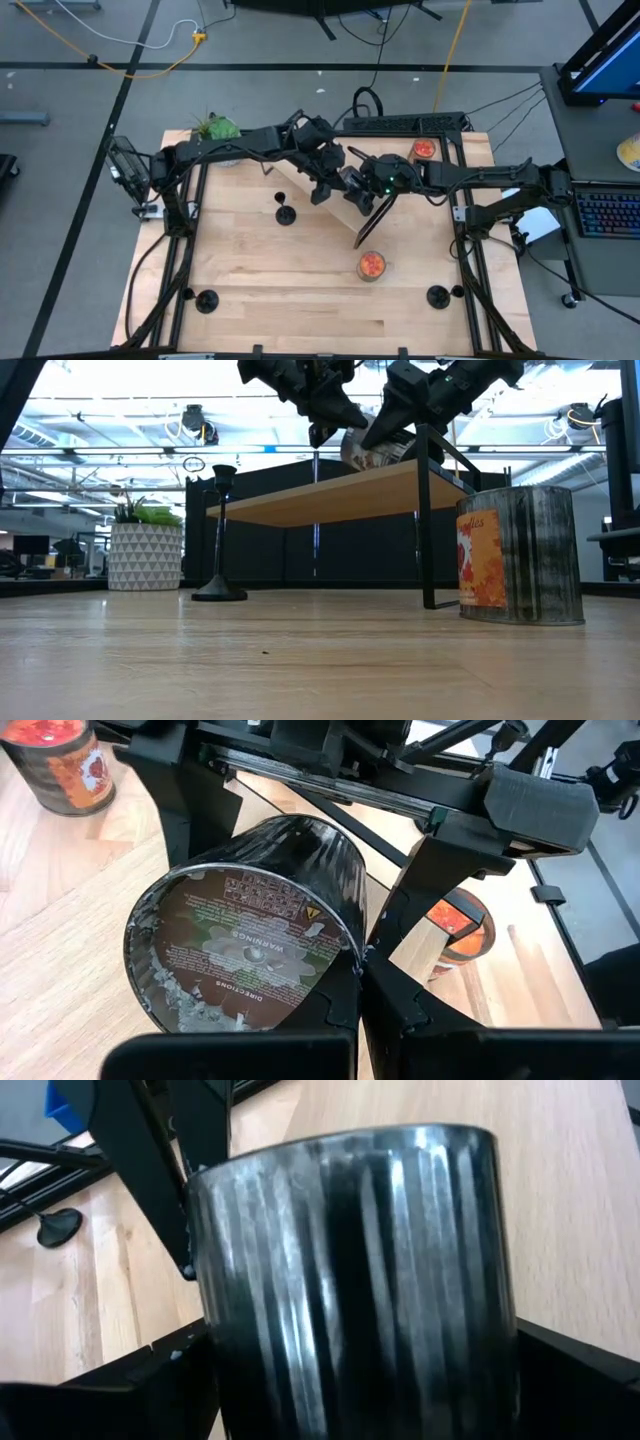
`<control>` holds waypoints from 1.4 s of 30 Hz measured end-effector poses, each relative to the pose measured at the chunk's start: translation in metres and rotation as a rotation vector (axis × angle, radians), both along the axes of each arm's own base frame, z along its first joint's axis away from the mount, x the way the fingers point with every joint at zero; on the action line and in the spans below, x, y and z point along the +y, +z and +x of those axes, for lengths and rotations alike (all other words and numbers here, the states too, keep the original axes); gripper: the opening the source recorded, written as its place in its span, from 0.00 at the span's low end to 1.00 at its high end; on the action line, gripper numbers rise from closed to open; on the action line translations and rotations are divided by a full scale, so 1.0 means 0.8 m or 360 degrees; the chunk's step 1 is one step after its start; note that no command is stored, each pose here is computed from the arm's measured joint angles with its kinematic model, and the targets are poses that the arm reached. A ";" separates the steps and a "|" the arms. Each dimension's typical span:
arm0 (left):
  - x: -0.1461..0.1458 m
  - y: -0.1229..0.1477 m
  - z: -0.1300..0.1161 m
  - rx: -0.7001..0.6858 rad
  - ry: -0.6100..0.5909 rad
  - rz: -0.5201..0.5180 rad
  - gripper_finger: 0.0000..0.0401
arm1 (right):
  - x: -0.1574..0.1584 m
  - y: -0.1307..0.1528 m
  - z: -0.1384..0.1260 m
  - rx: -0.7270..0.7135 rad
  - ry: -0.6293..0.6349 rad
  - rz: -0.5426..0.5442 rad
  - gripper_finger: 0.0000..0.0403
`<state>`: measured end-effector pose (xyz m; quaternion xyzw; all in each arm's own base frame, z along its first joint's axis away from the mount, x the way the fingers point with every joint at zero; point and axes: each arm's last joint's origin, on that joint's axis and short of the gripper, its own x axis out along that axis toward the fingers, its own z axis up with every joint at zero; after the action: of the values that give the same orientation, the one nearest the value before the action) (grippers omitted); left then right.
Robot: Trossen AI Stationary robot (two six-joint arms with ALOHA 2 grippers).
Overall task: Pick & Place candle stick holders
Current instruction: Put the brown scented candle on the shelf
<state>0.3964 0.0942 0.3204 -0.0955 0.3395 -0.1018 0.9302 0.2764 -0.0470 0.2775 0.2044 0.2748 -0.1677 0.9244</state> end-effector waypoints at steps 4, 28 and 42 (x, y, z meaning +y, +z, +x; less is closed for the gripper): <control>-0.004 0.000 0.002 0.0001 0.0009 0.0018 0.00 | 0.000 0.000 0.000 0.0000 0.0005 -0.0010 0.93; -0.013 0.002 0.005 -0.0002 0.0040 -0.0043 0.06 | -0.003 -0.013 0.010 0.0055 0.0006 0.0010 0.84; -0.004 0.042 -0.047 0.0115 0.0267 0.0038 0.44 | -0.007 -0.011 0.005 0.0059 -0.0126 -0.0005 0.83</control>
<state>0.3585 0.0909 0.3539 -0.1160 0.3647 -0.0160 0.9237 0.2803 -0.0527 0.2691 0.2106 0.2833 -0.2083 0.9122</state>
